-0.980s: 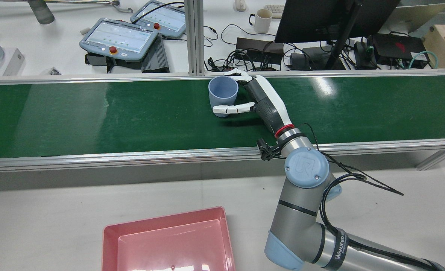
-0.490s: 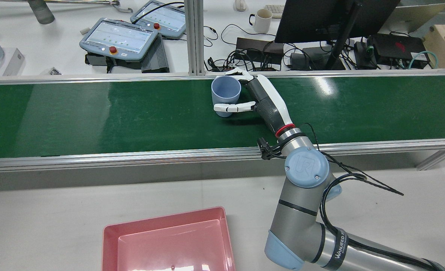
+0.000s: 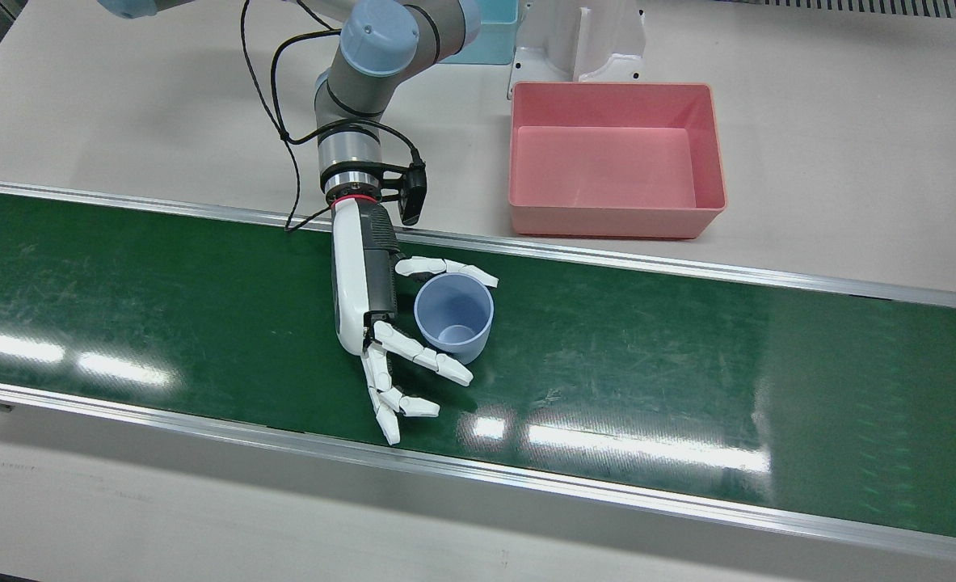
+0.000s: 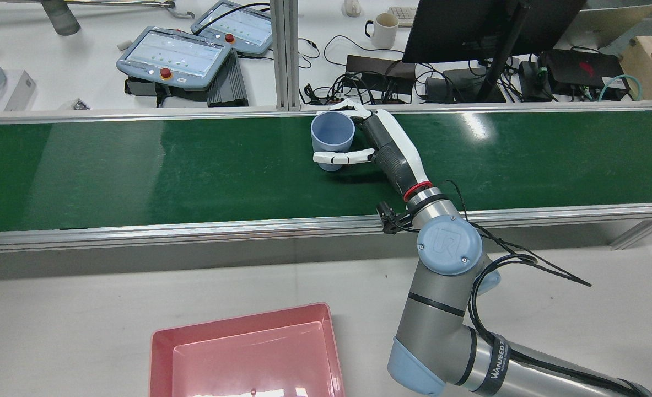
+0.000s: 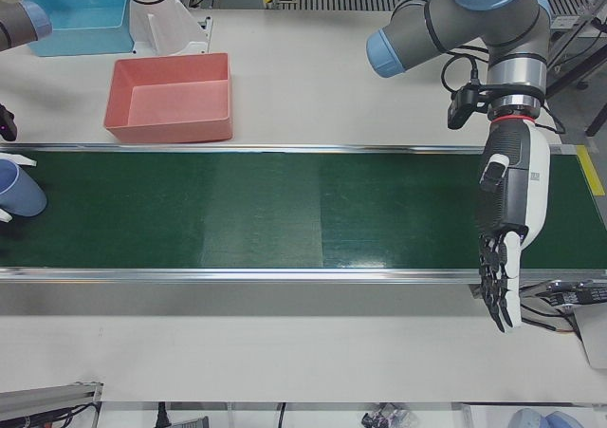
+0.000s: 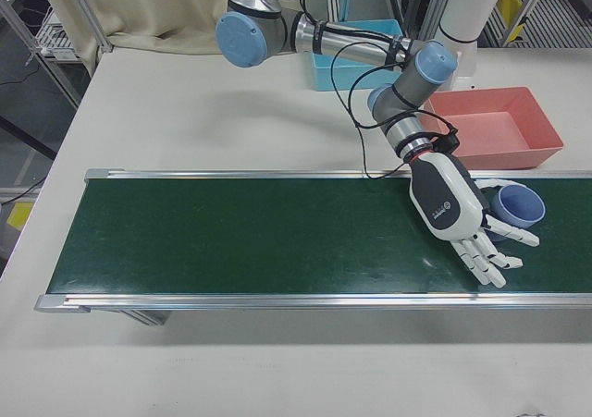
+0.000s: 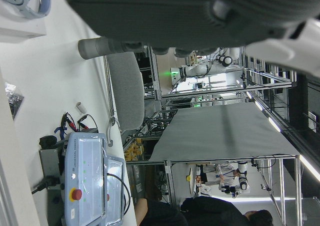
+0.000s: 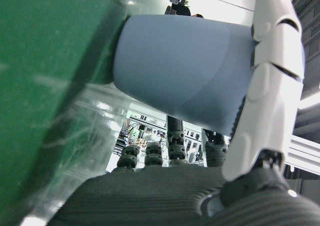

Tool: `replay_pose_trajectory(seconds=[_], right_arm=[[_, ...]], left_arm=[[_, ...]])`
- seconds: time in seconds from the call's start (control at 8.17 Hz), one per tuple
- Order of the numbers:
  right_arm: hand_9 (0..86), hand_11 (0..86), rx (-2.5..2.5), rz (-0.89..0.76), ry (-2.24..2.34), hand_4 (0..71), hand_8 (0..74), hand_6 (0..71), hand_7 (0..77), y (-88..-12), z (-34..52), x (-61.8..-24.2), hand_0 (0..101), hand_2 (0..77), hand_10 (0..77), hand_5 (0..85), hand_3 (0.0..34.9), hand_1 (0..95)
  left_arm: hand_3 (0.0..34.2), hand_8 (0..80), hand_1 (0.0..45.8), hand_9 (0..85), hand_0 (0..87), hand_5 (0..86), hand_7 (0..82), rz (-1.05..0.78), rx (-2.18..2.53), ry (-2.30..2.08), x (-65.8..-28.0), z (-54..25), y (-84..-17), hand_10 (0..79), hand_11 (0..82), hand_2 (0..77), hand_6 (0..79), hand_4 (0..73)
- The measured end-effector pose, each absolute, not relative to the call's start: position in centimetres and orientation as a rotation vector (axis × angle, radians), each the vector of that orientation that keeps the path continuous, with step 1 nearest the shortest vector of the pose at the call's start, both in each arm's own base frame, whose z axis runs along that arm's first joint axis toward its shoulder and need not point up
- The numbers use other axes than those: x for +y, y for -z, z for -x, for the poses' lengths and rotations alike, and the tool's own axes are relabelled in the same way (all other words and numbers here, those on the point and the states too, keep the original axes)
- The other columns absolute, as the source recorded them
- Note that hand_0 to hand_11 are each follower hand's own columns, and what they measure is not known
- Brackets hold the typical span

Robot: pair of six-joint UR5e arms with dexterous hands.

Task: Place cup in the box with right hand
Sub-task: 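Close the right hand fingers around the blue cup's side, then lift the cup off the belt and carry it over the pink tray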

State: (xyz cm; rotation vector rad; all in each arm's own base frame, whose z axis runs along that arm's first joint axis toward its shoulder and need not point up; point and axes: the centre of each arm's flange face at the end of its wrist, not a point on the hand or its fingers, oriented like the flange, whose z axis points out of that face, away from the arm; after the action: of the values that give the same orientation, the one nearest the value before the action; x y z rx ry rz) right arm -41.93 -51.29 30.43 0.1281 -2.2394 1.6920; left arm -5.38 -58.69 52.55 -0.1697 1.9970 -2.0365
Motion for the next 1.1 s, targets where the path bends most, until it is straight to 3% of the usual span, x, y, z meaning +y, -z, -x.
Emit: replay_pose_trajectory(seconds=[0.61,0.73,0.86,0.98,1.1], right_arm=[[10.9,8.7,-2.275,-0.126,-1.702,30.5,2.7,8.7,40.4,-30.2,41.9,-51.4,56,16.9,4.9,5.5,0.1,17.5],[17.5,9.8,-2.282,-0.122,-1.702,32.2,6.5,13.1,52.4,-30.1,41.9,-51.4,56,16.9,4.9,6.0,0.1,17.5],[38.2,25.6,-2.304,-0.109,-1.697,36.5,29.5,25.1,71.4,-29.5,41.6,-51.2,52,20.7,16.9,9.8,0.1,13.6],[49.1,30.5,-2.344,-0.080,-1.681,36.5,37.1,30.0,70.4,-28.1,41.0,-50.6,50,21.3,19.6,10.9,0.0,12.5],[57.8,32.2,-2.391,-0.029,-1.656,37.6,38.2,31.1,69.8,-26.5,40.4,-49.0,50,21.3,20.7,11.5,0.0,12.5]], left_arm=[[0.0,0.0,0.5,0.5,0.0,0.0,0.0,0.169,1.998,2.036,-58.7,5.4,-52.5,0.0,0.0,0.5,0.0,0.0],[0.0,0.0,0.5,0.5,0.0,0.0,0.0,0.169,1.997,2.036,-58.7,5.4,-52.5,0.0,0.0,0.5,0.0,0.0],[0.0,0.0,0.5,0.5,0.0,0.0,0.0,0.170,1.997,2.036,-58.7,5.4,-52.5,0.0,0.0,0.5,0.0,0.0],[0.0,0.0,0.5,0.5,0.0,0.0,0.0,0.170,1.997,2.036,-58.7,5.4,-52.5,0.0,0.0,0.5,0.0,0.0],[0.0,0.0,0.5,0.5,0.0,0.0,0.0,0.170,1.997,2.036,-58.7,5.4,-52.5,0.0,0.0,0.5,0.0,0.0]])
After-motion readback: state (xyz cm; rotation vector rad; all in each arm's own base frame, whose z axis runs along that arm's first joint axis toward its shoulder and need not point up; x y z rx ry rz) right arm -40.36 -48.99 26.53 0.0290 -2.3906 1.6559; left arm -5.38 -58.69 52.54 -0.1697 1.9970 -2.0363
